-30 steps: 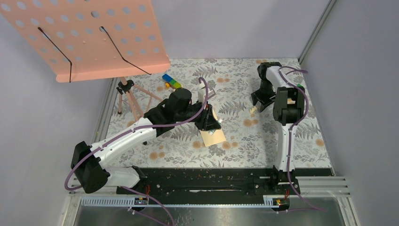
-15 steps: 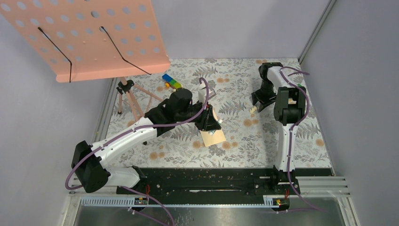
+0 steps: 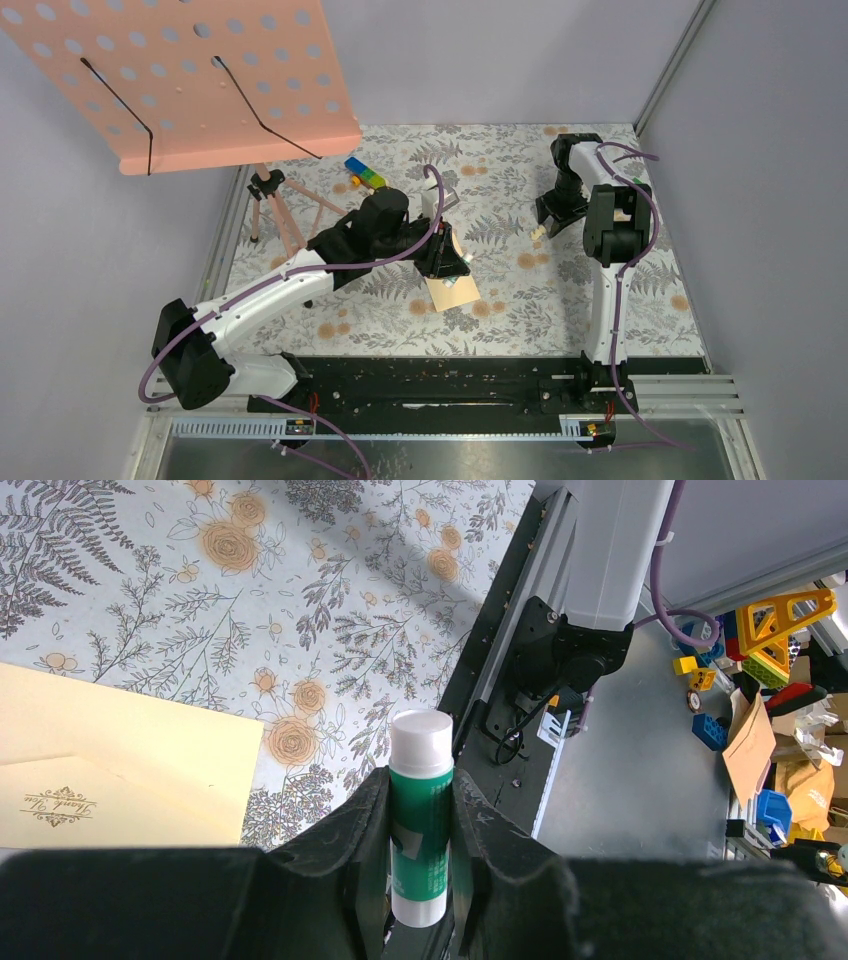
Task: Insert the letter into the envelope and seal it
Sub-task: Pick up the solid glue cap from the center of the board.
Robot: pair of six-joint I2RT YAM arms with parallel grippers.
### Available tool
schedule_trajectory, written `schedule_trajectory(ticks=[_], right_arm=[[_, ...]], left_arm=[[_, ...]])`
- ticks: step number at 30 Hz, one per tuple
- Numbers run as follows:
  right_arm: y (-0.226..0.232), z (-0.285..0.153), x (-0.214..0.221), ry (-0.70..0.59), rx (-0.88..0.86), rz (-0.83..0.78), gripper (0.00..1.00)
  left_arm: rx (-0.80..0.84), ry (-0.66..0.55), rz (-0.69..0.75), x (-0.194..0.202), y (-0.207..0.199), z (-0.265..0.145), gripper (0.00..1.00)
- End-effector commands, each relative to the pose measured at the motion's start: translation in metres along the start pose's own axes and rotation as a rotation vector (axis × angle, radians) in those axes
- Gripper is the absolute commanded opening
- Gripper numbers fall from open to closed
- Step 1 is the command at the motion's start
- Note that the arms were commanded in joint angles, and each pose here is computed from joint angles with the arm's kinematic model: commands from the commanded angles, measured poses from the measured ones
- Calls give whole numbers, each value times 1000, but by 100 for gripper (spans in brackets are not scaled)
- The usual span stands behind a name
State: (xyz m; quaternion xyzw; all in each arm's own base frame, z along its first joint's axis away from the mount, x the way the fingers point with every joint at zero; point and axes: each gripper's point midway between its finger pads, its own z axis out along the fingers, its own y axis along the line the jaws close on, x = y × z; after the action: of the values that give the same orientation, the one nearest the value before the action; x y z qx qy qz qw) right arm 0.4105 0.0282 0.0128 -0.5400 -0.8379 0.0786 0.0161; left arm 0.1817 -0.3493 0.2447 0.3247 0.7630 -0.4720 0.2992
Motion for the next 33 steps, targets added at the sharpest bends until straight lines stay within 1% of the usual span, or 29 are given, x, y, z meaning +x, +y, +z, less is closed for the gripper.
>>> schedule_trajectory(ticks=[1,5,11,15,20,21,23,24,33], right_arm=[[-7,-22,-8,-39,-24,28,58],[-7,-22,-9,-43,-23,27,55],[-7,-22,-10,-46,-24,20,45],[-6,-22,-10,-46,-27,13,44],[-6,-22,-11,-46,-28,7,45],[-5,-21,-11,-46,-28,3,47],[-5,-22,-12,-46,-31,-1,55],[-5,-22,-12,-45,-29,-2,57],[-8,-22,-15,-51,-23,-34,58]], left_arm=[[41,-59,47,-23,-11,-2,0],[38,-57,48,-21,-10,-2,0],[48,-56,44,-22,-11,0,0],[54,-53,43,-22,-11,1,0],[48,-54,42,-22,-10,1,0],[49,-54,39,-22,-10,1,0],[53,-52,38,-21,-11,1,0],[52,-52,37,-21,-11,1,0],[53,-54,41,-23,-11,2,0]])
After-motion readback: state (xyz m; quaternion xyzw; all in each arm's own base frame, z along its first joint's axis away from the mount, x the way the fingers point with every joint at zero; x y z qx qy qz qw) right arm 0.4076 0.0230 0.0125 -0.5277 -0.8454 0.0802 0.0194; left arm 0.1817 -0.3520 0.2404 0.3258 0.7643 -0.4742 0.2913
